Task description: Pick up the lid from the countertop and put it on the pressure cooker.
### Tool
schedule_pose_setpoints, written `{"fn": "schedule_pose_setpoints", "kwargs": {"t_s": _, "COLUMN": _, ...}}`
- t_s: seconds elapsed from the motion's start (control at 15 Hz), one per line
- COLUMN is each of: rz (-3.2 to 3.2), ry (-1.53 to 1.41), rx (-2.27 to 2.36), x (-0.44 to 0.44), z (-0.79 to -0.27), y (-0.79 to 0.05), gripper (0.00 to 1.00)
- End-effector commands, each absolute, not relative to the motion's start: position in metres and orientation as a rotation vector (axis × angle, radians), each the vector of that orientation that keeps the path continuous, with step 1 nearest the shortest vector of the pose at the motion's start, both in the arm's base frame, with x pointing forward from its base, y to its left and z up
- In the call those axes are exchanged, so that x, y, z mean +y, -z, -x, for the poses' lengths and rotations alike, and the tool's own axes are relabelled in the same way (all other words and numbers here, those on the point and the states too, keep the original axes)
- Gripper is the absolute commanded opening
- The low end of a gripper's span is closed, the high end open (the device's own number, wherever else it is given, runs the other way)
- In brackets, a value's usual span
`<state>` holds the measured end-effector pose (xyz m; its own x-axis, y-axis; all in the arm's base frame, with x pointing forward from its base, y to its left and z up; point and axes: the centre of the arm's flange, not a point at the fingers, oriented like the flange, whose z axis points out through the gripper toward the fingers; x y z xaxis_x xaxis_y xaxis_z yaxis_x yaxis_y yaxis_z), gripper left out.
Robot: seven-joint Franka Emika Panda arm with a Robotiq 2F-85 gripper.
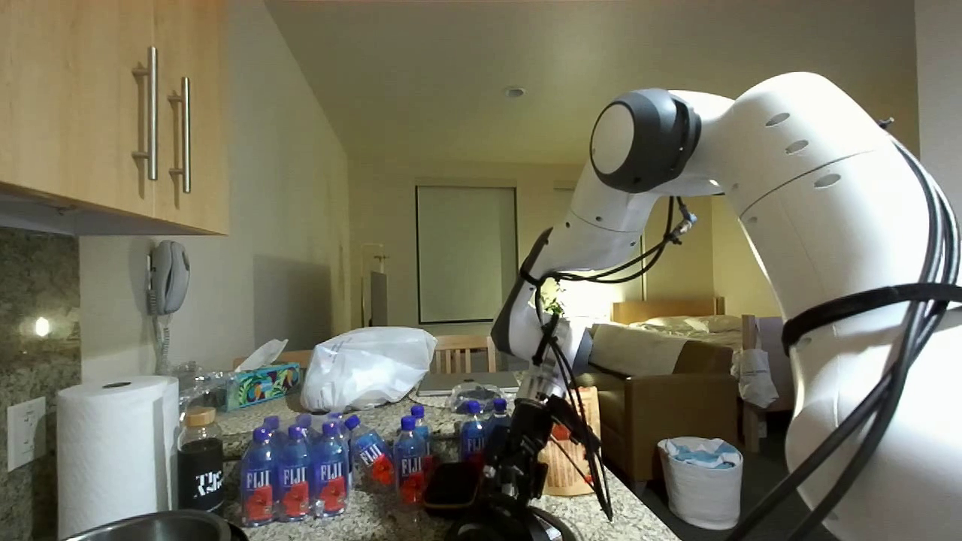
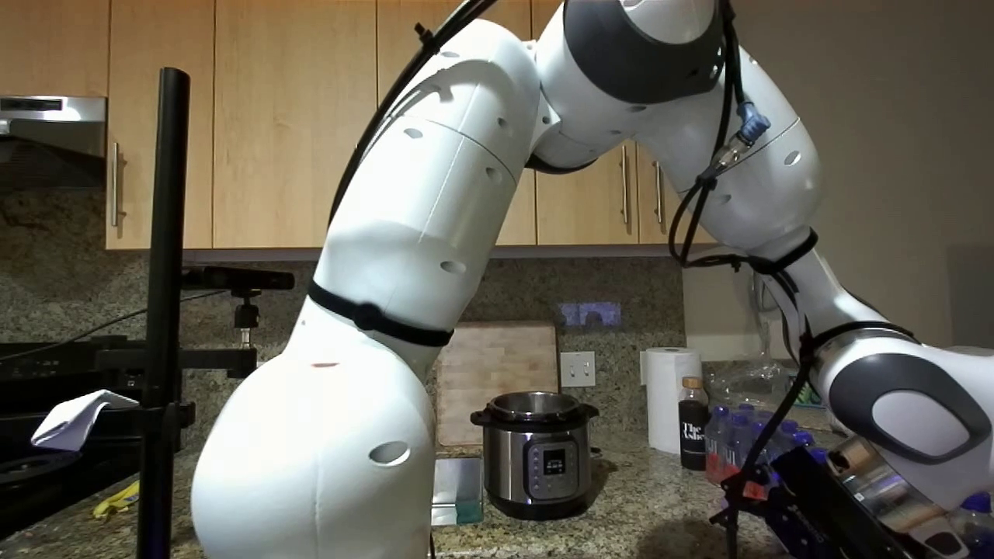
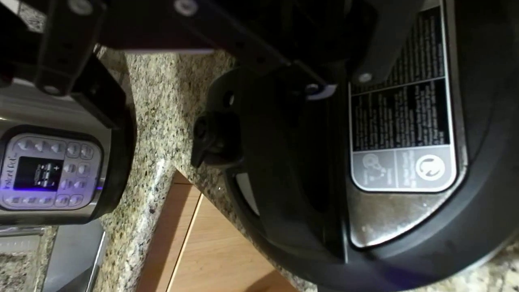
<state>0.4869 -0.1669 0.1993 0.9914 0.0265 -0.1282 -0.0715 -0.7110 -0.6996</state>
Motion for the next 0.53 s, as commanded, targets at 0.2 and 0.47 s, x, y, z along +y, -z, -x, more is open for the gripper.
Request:
{"fn": "schedule_pose_setpoints", "kwargs": {"t_s": 0.2, "rz": 2.258, "ry": -0.164, "rx": -0.046, "x": -0.1669, "z": -0.4901, "y": -0.1861, "gripper": 1.00}}
{"fn": "schedule_pose_setpoints", "kwargs": {"t_s": 0.47, "rz": 2.286, "ry": -0.194, "rx": -0.036, "x": -0.1642, "z": -0.4899, "y": -0.1854, "gripper": 1.00}}
